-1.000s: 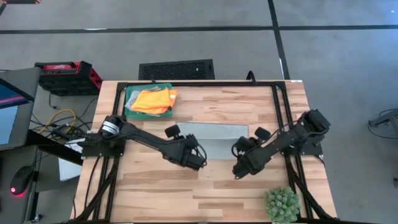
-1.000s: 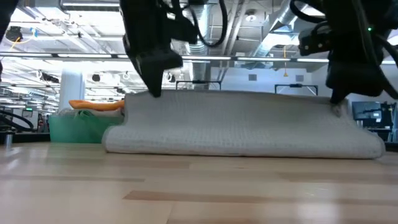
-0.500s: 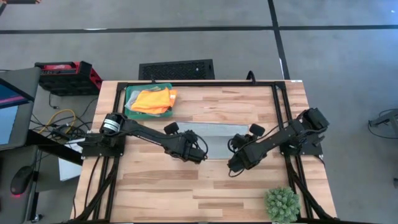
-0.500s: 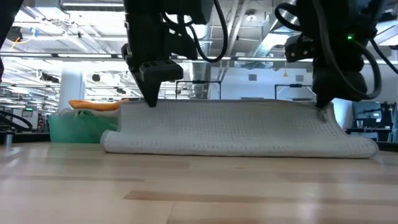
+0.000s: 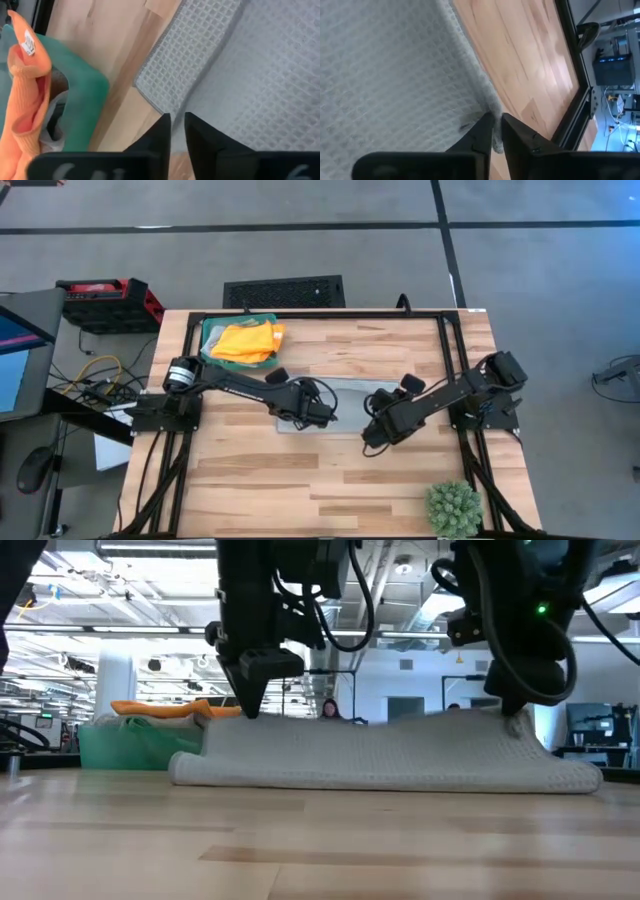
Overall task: Fold microfiber towels
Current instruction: Fold the gray towel
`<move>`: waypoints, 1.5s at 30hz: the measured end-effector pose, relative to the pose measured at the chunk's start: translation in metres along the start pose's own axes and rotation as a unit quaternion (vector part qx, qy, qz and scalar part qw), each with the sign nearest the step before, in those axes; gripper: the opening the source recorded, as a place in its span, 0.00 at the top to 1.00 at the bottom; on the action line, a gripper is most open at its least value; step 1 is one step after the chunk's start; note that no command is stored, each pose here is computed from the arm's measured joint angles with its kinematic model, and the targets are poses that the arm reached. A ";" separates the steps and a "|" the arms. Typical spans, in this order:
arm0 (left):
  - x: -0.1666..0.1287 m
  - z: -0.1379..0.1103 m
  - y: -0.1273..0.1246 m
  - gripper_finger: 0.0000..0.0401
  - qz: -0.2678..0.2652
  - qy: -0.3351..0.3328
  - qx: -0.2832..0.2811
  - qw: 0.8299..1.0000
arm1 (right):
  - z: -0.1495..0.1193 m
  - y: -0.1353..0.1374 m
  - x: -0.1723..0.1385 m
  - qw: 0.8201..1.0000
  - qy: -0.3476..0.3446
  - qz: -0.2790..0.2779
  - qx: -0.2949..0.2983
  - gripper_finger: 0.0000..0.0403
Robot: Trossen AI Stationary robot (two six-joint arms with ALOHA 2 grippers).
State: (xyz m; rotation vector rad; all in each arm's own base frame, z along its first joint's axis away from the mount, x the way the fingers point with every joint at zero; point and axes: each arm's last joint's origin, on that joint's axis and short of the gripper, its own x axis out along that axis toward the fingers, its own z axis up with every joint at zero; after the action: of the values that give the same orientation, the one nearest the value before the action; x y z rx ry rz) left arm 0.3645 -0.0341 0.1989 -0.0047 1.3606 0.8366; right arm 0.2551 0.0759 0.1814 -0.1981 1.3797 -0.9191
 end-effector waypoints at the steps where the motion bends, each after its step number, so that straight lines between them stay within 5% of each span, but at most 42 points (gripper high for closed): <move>1: 0.001 0.001 0.001 0.87 0.001 0.001 0.000 1.000 | 0.001 -0.001 0.001 1.000 0.001 -0.001 0.001 0.82; 11: 0.007 0.008 0.008 0.67 -0.004 0.006 -0.016 1.000 | 0.009 -0.008 0.010 1.000 0.019 -0.007 0.021 0.58; 18: -0.009 -0.010 -0.014 0.64 -0.044 0.011 0.056 0.997 | 0.006 -0.017 -0.001 0.999 0.027 0.020 0.040 0.47; 26: -0.035 -0.041 -0.049 0.64 -0.139 0.023 0.160 0.977 | -0.021 -0.024 -0.049 0.989 -0.059 0.130 0.034 0.47; 31: -0.038 -0.059 -0.065 0.64 -0.154 -0.011 0.232 0.960 | -0.034 -0.018 -0.070 0.976 -0.108 0.190 0.021 0.49; 36: -0.017 -0.074 -0.073 0.64 -0.144 -0.024 0.259 0.955 | -0.045 -0.009 -0.080 0.968 -0.131 0.213 0.000 0.50; 41: -0.008 -0.073 -0.069 0.64 -0.073 -0.066 0.252 0.963 | -0.050 -0.007 -0.082 0.967 -0.136 0.218 -0.008 0.50; 45: -0.005 -0.070 -0.067 0.64 -0.079 -0.053 0.248 0.964 | -0.049 -0.008 -0.082 0.967 -0.136 0.216 -0.007 0.50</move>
State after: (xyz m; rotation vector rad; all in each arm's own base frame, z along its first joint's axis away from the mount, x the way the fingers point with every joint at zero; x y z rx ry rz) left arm 0.3399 -0.1170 0.1547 0.3139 1.4165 0.3413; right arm 0.2147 0.1432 0.2363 -0.0266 1.1138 -0.4962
